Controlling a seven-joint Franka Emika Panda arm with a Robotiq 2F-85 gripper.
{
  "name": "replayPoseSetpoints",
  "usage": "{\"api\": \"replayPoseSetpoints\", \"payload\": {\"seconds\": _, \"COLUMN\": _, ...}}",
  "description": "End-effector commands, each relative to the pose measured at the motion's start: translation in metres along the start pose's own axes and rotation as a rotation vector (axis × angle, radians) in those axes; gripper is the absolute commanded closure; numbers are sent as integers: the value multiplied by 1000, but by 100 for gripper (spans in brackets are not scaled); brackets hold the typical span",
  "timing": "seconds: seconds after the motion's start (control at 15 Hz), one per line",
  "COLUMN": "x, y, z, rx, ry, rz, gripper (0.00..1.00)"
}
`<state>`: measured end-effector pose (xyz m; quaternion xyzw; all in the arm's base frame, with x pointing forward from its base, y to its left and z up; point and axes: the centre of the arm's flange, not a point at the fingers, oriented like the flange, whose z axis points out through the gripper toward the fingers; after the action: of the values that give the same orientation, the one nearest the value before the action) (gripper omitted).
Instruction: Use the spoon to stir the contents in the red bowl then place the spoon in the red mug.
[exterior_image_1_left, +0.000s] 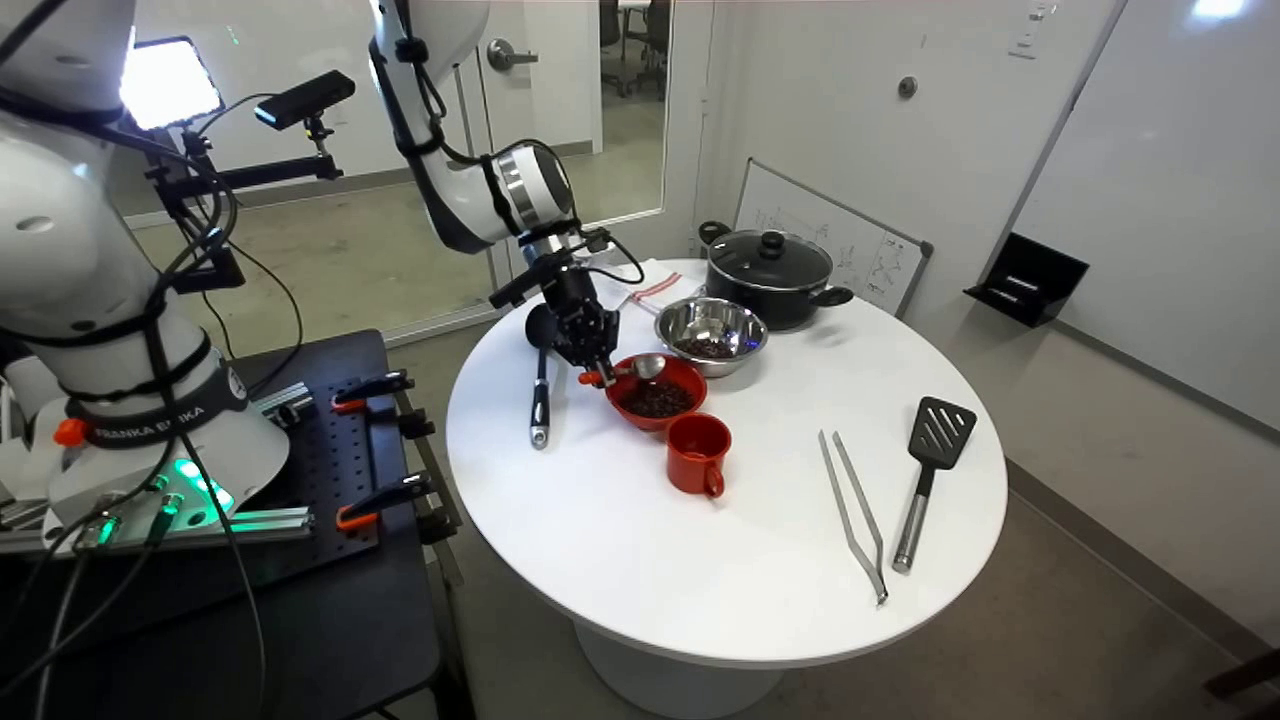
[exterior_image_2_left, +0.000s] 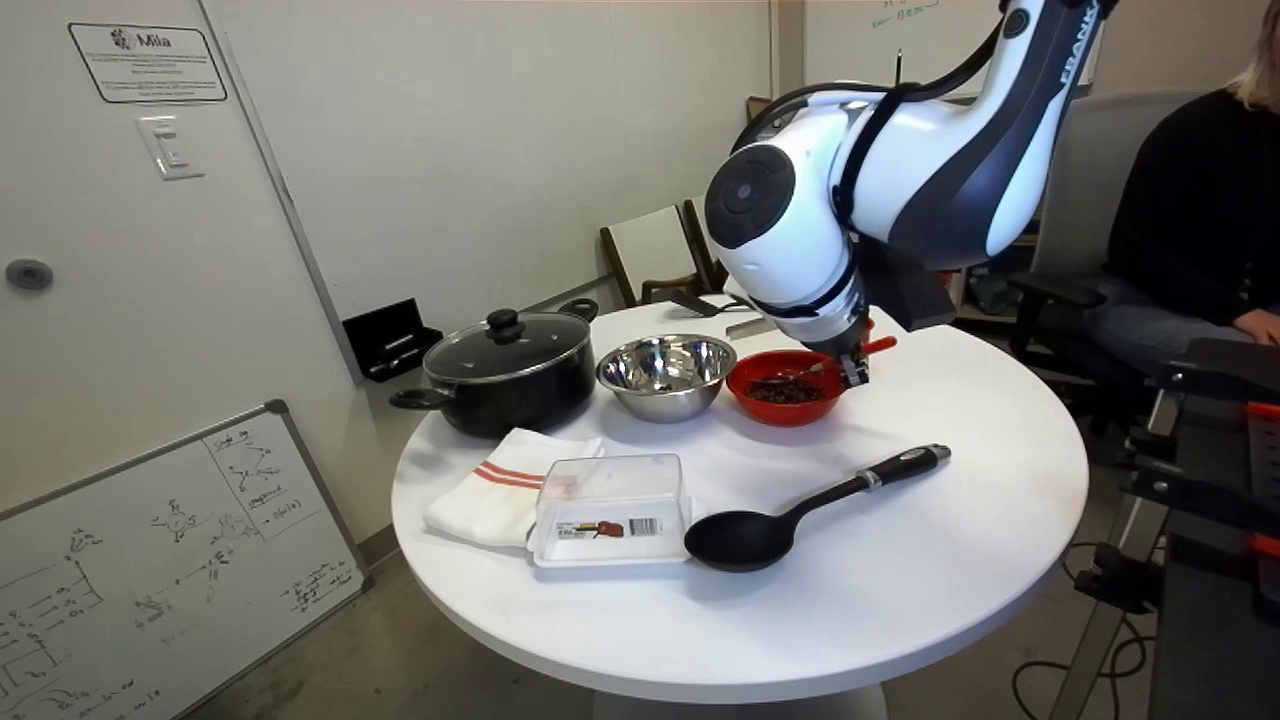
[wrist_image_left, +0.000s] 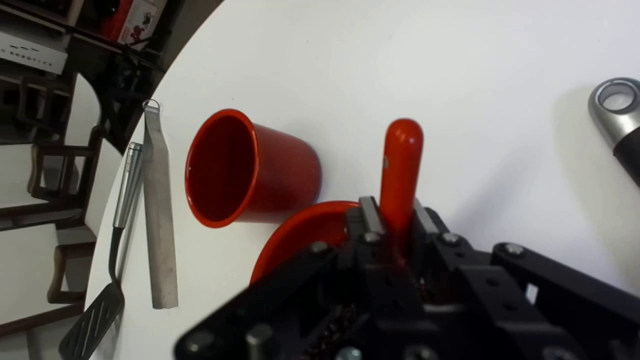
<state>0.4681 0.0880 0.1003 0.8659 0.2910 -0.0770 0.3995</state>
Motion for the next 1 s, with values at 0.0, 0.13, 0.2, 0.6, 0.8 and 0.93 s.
{"api": "replayPoseSetpoints", "payload": {"seconds": 0.0, "x": -11, "y": 3, "z": -8, "rx": -8, "ry": -57, "rz": -4, "gripper": 96}}
{"api": "replayPoseSetpoints", "payload": {"seconds": 0.13, "x": -12, "y": 4, "z": -9, "rx": -12, "ry": -91, "rz": 10, "gripper": 96}}
{"api": "replayPoseSetpoints", "payload": {"seconds": 0.2, "x": -13, "y": 5, "z": -9, "rx": -8, "ry": -105, "rz": 16, "gripper": 96}}
{"api": "replayPoseSetpoints", "payload": {"seconds": 0.6, "x": -10, "y": 10, "z": -11, "rx": 126, "ry": -148, "rz": 100, "gripper": 96}}
{"api": "replayPoseSetpoints", "payload": {"seconds": 0.8, "x": -7, "y": 14, "z": -15, "rx": 172, "ry": -136, "rz": 151, "gripper": 96}}
{"api": "replayPoseSetpoints", "payload": {"seconds": 0.93, "x": -6, "y": 17, "z": -16, "rx": 181, "ry": -140, "rz": 178, "gripper": 96}}
